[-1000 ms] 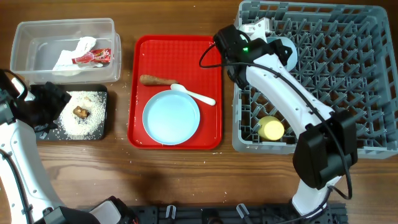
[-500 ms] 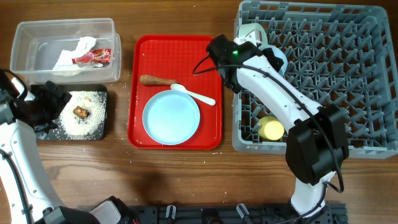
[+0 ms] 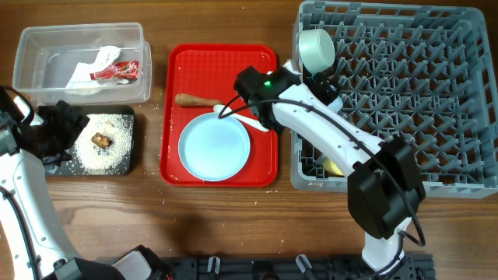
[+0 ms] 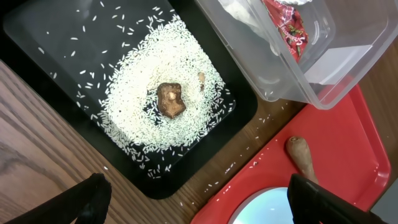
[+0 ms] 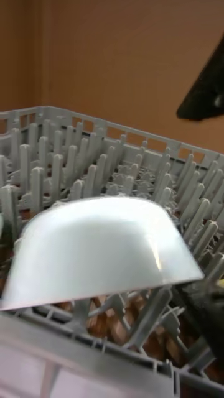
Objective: Sort waste into correct bins and load items into the dishwasher rack
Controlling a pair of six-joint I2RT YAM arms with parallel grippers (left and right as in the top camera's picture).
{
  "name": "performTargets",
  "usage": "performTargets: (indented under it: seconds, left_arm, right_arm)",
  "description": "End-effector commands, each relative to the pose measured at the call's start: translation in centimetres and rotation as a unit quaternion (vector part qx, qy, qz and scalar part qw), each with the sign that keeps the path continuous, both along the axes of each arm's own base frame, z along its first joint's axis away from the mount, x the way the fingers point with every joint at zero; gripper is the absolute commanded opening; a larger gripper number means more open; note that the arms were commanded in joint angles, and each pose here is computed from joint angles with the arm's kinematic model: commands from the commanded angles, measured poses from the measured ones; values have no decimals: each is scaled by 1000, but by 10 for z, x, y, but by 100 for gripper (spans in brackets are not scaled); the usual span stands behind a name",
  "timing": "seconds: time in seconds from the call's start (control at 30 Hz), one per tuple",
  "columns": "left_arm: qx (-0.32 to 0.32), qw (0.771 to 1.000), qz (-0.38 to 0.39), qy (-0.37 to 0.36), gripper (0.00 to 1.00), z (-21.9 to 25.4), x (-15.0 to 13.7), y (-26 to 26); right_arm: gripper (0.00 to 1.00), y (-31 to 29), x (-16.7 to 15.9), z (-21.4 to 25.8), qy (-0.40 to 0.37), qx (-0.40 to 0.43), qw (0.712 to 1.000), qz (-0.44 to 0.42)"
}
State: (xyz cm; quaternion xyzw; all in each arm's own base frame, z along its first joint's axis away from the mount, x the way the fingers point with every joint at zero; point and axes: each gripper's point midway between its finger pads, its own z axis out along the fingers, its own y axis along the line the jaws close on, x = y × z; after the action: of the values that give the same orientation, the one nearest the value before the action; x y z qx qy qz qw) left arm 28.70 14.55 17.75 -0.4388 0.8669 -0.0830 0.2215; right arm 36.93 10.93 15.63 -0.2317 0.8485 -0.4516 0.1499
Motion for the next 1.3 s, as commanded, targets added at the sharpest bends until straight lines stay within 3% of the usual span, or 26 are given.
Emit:
performTargets:
  seconds: [0.0,0.13,0.33,0.47,0.67,0.8,0.97,1.07,1.27]
  left_arm:
    - [-4,1000,-6,1,92,-3,0,-1]
    - [-5,1000,-6,1,92,-3,0,-1]
    - [-5,1000,-6,2,92,-3,0,-1]
    - [-5,1000,-6,2,95,-3,0,-1]
    - [-7,1000,-6,4,99,-4,-2,-2]
    - [-7,1000,-6,5,99,-4,-2,-2]
    - [-6,1000,-10,5,98,-4,-1,-3]
    - [16,991,-133,-20,87,0,16,-30]
    - [78,958,-264,-84,85,11,81,-105]
  right_arm:
    - [99,6,1,-6,1,4,1000,3]
    - [100,22,6,-6,-7,66,998,1]
    - [100,77,24,39,-16,227,972,64]
    - [100,121,30,71,-33,354,928,114]
    - [100,191,21,81,15,510,840,183]
    - [100,222,26,87,17,560,798,221]
    - [97,229,35,73,18,561,798,221]
    - [94,225,38,71,21,574,792,207]
    - [97,183,49,90,32,639,754,145]
